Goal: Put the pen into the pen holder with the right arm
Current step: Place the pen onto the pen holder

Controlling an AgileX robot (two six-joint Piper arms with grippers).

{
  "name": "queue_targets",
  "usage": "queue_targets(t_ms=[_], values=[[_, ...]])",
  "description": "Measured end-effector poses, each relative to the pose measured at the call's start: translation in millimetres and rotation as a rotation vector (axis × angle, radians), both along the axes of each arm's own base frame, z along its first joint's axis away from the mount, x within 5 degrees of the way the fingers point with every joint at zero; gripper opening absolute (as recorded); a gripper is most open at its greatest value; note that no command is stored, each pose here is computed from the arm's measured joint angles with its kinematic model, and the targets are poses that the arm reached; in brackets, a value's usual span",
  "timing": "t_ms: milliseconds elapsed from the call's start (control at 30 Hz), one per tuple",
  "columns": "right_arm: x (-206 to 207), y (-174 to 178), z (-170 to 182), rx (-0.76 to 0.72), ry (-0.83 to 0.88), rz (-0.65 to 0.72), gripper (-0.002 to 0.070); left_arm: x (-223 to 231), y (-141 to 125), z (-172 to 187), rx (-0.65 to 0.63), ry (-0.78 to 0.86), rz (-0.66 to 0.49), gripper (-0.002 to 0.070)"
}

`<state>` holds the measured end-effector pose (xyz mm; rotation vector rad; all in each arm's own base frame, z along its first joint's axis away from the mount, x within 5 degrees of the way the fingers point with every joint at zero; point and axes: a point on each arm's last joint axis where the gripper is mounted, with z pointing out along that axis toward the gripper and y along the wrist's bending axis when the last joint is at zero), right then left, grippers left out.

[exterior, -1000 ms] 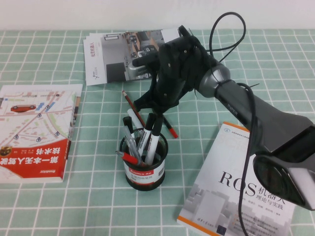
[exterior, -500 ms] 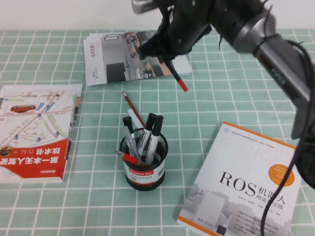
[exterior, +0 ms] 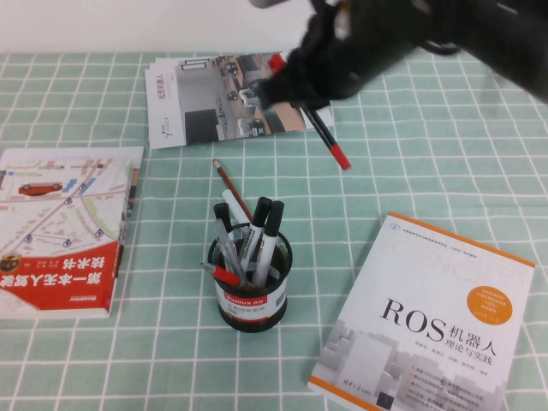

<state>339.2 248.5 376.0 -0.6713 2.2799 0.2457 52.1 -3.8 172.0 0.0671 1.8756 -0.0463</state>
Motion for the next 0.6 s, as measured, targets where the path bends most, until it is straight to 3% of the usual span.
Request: queue_targets(t_ms=[167, 333, 467, 600], values=[[-43.1, -27.8, -8.0, 0.170, -0.149, 0.017, 0.0064, 0.0, 0.0, 0.0, 0.000, 0.000, 0.000, -0.0004], [-85.0, -55.8, -38.4, 0.377, -0.364, 0.041, 0.0064, 0.0, 0.0, 0.0, 0.000, 0.000, 0.000, -0.0004], [-103.9, -68.0, -62.6, 0.539, -0.502, 0.048, 0.0064, 0.0, 0.0, 0.0, 0.000, 0.000, 0.000, -0.0004], [-115.4, -67.5, -78.1, 0.635, -0.615, 0.142, 0.0064, 0.0, 0.0, 0.0, 0.000, 0.000, 0.000, -0.0004]])
